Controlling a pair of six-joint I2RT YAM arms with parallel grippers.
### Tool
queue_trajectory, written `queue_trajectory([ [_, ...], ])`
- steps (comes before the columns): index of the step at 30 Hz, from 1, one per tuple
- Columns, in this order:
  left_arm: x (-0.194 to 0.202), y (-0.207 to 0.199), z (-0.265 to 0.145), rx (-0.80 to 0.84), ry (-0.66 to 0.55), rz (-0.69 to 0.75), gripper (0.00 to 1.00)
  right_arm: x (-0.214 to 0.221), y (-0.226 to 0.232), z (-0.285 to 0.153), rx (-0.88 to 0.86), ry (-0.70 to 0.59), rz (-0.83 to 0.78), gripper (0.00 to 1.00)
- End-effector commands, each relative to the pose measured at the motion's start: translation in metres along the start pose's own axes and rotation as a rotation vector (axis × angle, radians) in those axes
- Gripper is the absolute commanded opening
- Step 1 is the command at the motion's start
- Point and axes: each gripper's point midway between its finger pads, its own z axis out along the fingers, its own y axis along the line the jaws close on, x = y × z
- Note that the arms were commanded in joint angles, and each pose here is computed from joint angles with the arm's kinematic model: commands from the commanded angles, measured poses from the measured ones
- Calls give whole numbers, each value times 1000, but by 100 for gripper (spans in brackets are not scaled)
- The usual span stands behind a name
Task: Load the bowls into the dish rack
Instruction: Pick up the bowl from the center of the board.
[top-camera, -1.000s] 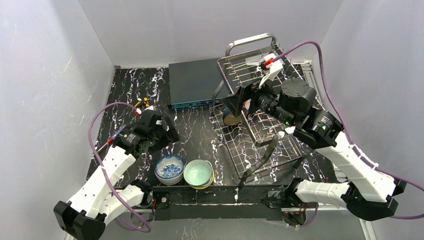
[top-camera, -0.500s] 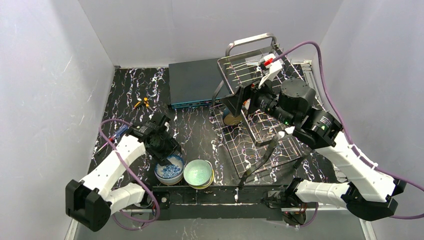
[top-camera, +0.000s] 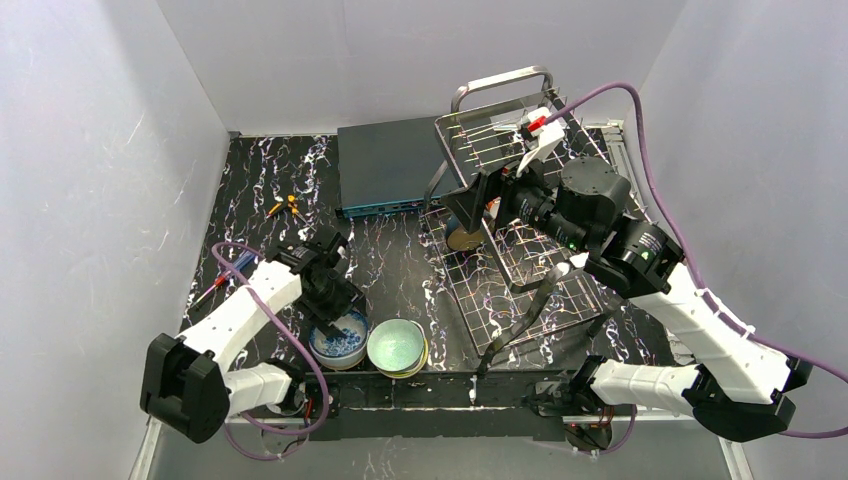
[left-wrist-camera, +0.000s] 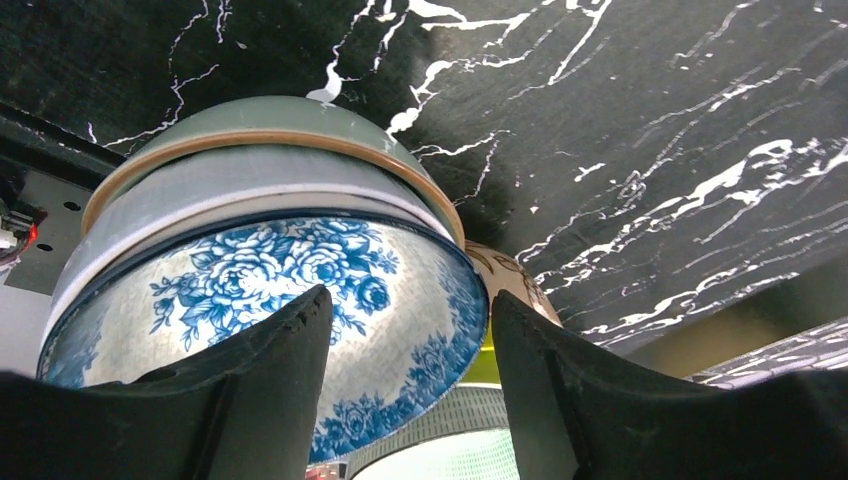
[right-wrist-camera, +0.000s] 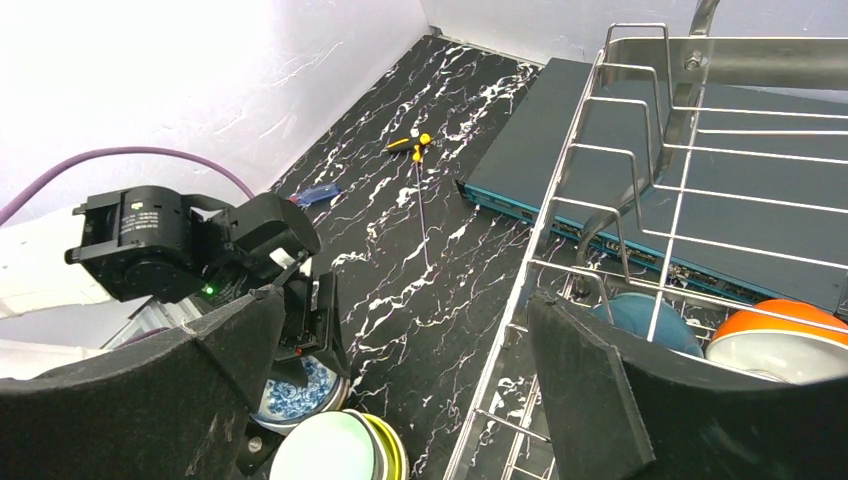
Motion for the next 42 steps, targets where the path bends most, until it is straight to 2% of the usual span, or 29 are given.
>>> queue_trajectory([
  [1, 6, 11, 9, -57, 43, -25, 55, -7, 2, 1, -4, -34, -6, 99],
  [6, 5, 10, 9, -53, 35, -25, 44, -9, 1, 0, 1, -38, -13, 99],
  [8, 5, 8, 7, -37, 32, -21, 36, -10, 0, -1, 6, -39, -18, 99],
  [12, 4, 3, 2, 8, 23, -20, 16, -13, -2, -3, 15, -48, -24, 99],
  [17, 4, -1, -6, 56, 12, -9, 0, -11, -1, -2, 9, -42, -23, 99],
  [26, 3, -12, -26, 143, -10, 56, 0, -10, 0, -1, 6, -41, -18, 99],
  [32, 1, -27, -53, 257, -54, 208, 0, -12, 1, -1, 2, -46, -17, 99],
  [42, 6, -46, -82, 476, -108, 346, 0, -12, 2, 1, -4, -45, -16, 99],
])
